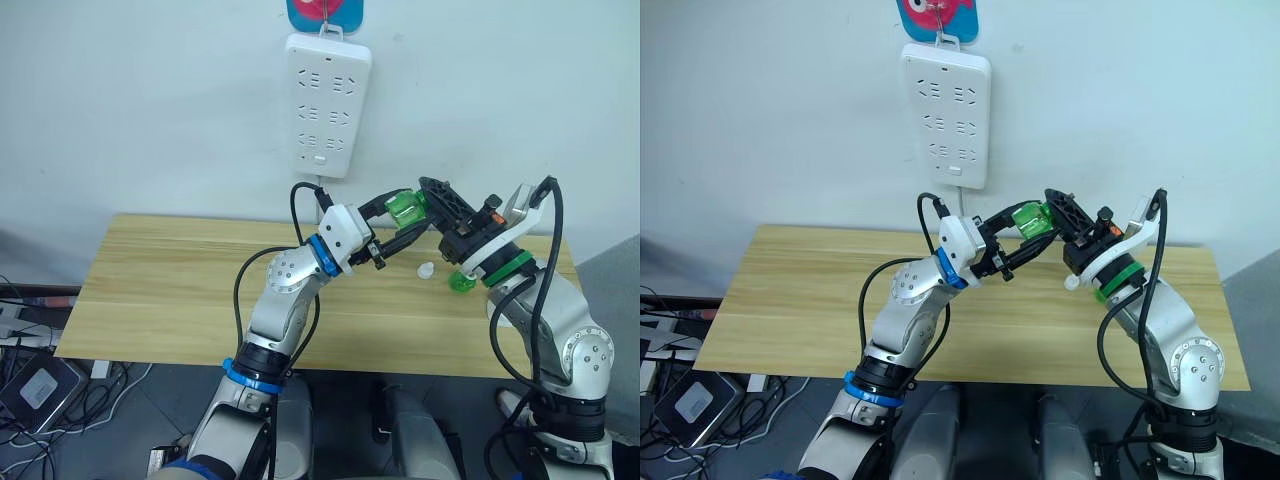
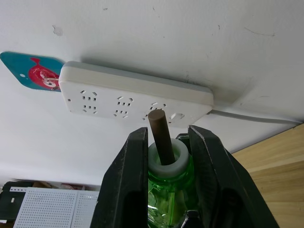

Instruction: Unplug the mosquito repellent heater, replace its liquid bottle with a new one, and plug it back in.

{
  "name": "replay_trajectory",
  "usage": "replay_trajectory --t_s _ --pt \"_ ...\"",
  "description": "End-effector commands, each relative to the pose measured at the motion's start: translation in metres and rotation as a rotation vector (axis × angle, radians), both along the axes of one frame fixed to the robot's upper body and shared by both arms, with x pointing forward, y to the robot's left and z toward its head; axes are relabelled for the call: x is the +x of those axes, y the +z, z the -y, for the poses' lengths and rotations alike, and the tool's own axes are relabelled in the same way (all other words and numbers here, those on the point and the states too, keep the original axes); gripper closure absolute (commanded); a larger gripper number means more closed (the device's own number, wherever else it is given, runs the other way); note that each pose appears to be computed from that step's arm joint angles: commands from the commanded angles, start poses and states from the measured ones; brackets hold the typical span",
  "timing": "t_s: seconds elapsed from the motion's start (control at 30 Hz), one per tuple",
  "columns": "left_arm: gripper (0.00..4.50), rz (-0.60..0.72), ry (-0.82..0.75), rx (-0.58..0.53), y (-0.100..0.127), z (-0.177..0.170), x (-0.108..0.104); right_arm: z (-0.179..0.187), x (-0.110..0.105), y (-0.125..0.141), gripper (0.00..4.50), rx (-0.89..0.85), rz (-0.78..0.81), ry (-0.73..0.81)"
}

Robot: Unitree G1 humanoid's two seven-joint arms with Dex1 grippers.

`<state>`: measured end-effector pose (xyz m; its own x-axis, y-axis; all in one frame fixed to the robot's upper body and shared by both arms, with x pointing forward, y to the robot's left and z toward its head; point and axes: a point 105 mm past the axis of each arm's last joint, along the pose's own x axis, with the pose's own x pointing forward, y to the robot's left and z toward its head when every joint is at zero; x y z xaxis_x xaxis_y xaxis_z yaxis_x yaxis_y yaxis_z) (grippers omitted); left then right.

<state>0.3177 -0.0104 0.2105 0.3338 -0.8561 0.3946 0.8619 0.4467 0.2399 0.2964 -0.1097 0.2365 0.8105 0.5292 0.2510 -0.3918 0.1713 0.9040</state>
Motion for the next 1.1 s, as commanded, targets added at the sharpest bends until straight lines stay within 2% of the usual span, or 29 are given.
replay_trajectory --t_s 0.03,0.33,0.37,0.47,0.6,0.67,0.8,0.93,1.1 --pt "2.24 0.053 0.025 -0.044 0.014 -0.003 -0.001 -0.002 -0.011 0.009 3.61 0.002 0.047 0.021" --pt "2.24 0.052 0.022 -0.021 0.011 -0.001 -0.001 -0.006 -0.011 0.006 3.61 -0.049 0.059 0.035" --pt "2.24 0.047 0.019 -0.023 0.011 -0.001 -0.002 -0.006 -0.012 0.006 2.89 -0.051 0.058 0.036" --pt "2.24 0.032 0.010 -0.026 0.011 -0.004 0.000 -0.004 -0.017 0.000 1.93 -0.121 0.052 0.057" --pt "2.24 -0.001 -0.033 -0.011 0.011 -0.010 0.003 0.009 -0.032 -0.020 0.50 -0.356 0.055 0.115" --pt "2.24 -0.028 -0.071 0.010 0.009 -0.014 0.002 0.023 -0.038 -0.029 0.06 -0.469 0.044 0.133" --pt "2.24 -0.117 -0.177 0.087 -0.004 -0.023 -0.006 0.073 -0.034 -0.061 0.06 -0.811 -0.118 0.096" --pt "2.24 -0.140 -0.225 0.146 -0.012 -0.033 -0.014 0.128 -0.024 -0.094 0.06 -1.130 -0.274 0.030" --pt "2.24 -0.149 -0.212 0.153 -0.012 -0.038 -0.014 0.181 -0.007 -0.121 0.06 -1.296 -0.442 -0.090"
